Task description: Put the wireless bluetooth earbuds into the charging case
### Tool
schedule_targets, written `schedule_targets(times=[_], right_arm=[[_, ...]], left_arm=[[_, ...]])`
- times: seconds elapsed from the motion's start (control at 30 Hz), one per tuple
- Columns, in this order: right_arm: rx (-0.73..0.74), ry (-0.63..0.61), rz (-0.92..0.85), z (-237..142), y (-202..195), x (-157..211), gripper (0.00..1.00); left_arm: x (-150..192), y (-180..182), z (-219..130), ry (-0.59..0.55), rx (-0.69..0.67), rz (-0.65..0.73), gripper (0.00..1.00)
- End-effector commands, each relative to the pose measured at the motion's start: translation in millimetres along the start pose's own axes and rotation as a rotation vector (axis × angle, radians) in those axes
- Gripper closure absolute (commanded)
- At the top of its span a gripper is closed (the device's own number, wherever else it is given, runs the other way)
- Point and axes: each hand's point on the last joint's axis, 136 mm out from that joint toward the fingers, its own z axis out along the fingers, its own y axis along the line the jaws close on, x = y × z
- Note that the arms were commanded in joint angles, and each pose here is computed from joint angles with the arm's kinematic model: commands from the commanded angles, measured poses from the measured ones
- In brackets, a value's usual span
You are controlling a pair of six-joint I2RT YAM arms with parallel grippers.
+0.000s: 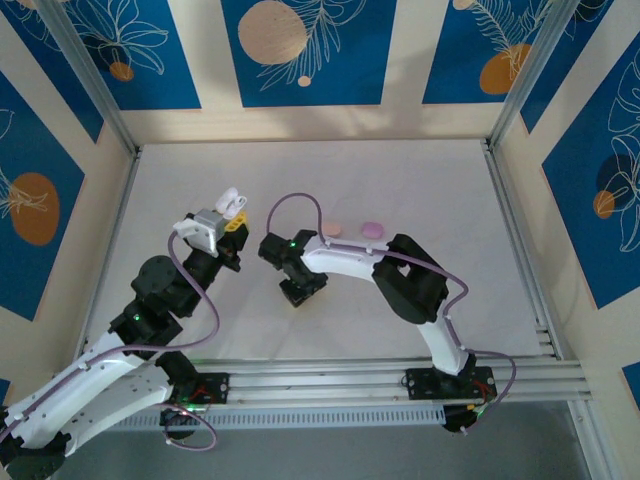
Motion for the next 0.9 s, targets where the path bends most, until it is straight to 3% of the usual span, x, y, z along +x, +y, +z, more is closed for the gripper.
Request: schedule_targets(times=[0.0,0.43,0.77,0.87], right_arm=[[0.022,-0.007,0.008,-12,-17,6,0.53],[0.011,-0.045,0.180,-22,-72,5,0.52],[-0.295,-0.039,0.334,-46,-27,-2,0.49],[-0.294,0.000,0.381,-37,-20,-2,0.47]], left_arm=[[-26,0,-5,-0.073,0.013,-0.042,0.83],[-25,-3,-2,-0.073,0.018,-0.045,0.83],[-24,-2,-1,-0.074,0.016,-0.043,0.83],[-24,-4,-1,-0.074,0.025,-0.042,0.83]])
